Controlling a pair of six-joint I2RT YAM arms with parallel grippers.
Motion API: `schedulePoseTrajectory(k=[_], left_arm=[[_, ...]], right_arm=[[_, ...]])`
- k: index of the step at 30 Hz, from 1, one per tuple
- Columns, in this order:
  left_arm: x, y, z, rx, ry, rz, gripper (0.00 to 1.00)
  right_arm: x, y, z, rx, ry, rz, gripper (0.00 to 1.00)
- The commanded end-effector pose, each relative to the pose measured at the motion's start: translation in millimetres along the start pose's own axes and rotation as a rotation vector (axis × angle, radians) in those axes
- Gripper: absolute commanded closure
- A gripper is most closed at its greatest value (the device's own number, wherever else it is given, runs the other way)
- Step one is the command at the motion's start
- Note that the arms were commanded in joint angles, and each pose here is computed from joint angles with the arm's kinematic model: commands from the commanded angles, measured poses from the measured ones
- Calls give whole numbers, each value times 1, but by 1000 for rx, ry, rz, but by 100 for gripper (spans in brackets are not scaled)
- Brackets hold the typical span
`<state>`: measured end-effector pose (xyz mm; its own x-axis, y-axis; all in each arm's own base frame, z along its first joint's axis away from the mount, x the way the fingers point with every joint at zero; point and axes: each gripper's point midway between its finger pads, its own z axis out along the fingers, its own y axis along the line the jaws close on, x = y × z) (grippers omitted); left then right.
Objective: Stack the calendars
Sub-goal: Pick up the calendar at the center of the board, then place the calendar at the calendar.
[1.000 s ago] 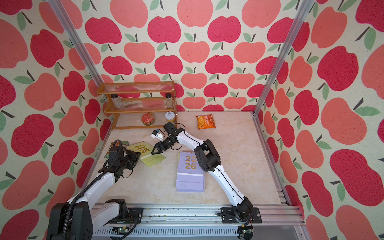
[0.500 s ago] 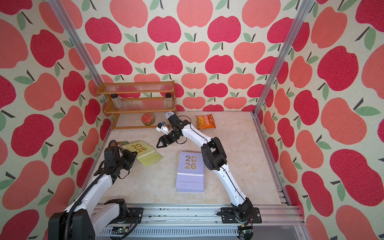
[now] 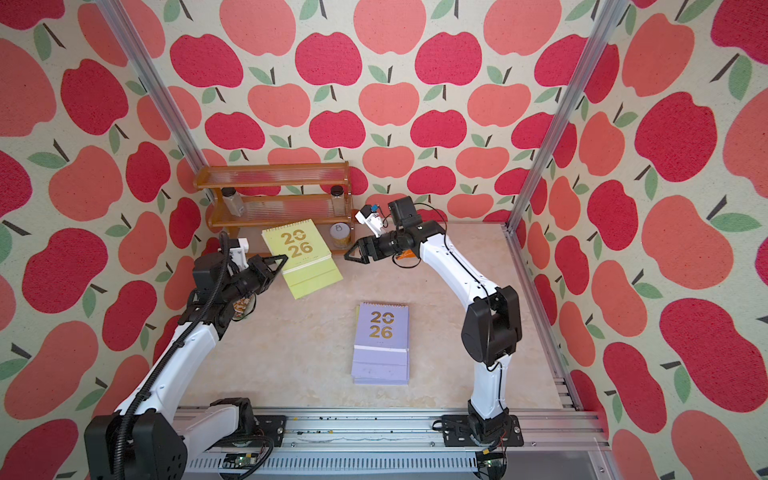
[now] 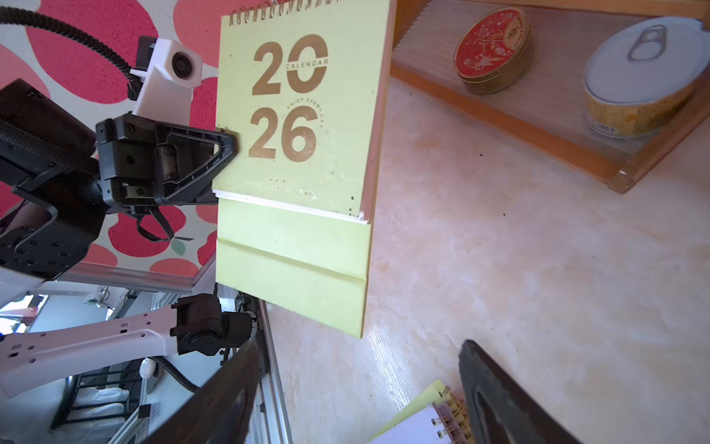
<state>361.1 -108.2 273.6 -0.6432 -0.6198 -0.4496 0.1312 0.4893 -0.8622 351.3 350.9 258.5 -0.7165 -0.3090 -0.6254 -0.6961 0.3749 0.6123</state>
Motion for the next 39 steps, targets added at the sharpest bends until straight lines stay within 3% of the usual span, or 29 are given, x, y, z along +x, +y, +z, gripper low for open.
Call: schedulePoseTrajectory(k=[1,12,39], left_arm=[[10,-50,12,165,77,154,100],[34,-69,40,274,170,152,100],[85,-93,72,406,340,118,100]], right_arm=[[-1,6,-21,-29,-67,53,16],[13,3,-48,-106,-156,105,14],[7,-4,-42,-196,-286,136,18]])
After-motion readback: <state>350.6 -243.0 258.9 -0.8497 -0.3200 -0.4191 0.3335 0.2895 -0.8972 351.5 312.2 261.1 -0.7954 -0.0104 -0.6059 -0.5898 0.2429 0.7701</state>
